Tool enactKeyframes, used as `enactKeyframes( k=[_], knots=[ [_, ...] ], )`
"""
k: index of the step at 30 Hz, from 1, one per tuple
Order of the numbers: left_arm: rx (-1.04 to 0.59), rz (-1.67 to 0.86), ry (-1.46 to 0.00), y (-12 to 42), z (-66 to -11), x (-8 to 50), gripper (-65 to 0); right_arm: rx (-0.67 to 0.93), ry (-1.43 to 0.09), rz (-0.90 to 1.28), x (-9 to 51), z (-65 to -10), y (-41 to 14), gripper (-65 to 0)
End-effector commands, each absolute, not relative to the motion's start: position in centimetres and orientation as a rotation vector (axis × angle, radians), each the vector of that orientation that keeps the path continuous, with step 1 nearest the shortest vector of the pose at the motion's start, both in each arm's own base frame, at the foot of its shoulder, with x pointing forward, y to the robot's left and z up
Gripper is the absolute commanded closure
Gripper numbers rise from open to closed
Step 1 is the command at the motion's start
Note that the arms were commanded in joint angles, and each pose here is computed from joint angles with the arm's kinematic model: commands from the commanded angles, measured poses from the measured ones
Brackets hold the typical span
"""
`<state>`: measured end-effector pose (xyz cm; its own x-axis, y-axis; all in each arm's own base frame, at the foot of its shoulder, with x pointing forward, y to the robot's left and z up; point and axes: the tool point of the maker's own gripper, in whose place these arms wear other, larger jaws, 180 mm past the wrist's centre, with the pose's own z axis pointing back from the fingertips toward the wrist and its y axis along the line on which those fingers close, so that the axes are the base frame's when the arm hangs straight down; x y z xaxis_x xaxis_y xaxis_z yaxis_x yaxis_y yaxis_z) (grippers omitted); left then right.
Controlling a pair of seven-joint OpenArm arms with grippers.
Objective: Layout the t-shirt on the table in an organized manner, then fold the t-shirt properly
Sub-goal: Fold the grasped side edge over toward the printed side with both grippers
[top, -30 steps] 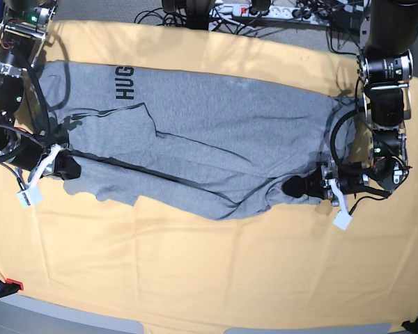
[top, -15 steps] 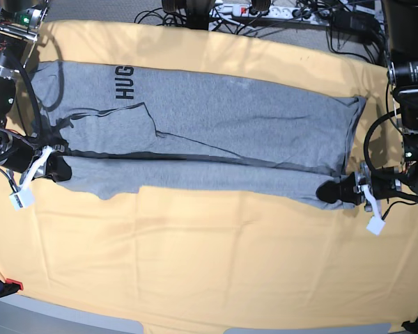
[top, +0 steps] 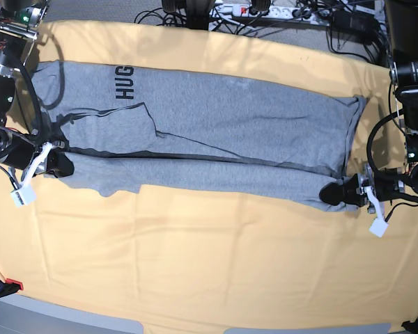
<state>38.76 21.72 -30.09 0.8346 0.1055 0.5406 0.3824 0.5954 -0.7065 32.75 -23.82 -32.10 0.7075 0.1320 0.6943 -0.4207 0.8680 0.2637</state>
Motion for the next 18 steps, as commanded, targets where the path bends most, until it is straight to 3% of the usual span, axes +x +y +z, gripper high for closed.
enactKeyframes(
  k=[1, 10, 18],
  knots=[
    [-0.932, -0.201, -0.657, 22.1, -27.5, 40.1, 0.0, 0.407, -0.773, 0.341, 33.6, -30.3, -24.4, 0.0],
    [-0.87, -0.434, -0.665, 19.3, -27.1, 36.1, 0.0, 0.368, -0.746, 0.34, 33.4, -31.0, -25.0, 0.0],
    [-0.801, -0.414, -0.566, 21.8, -29.8, 32.6, 0.0, 0.363, -0.731, 0.338, 33.0, -31.4, -25.1, 0.0]
  ],
)
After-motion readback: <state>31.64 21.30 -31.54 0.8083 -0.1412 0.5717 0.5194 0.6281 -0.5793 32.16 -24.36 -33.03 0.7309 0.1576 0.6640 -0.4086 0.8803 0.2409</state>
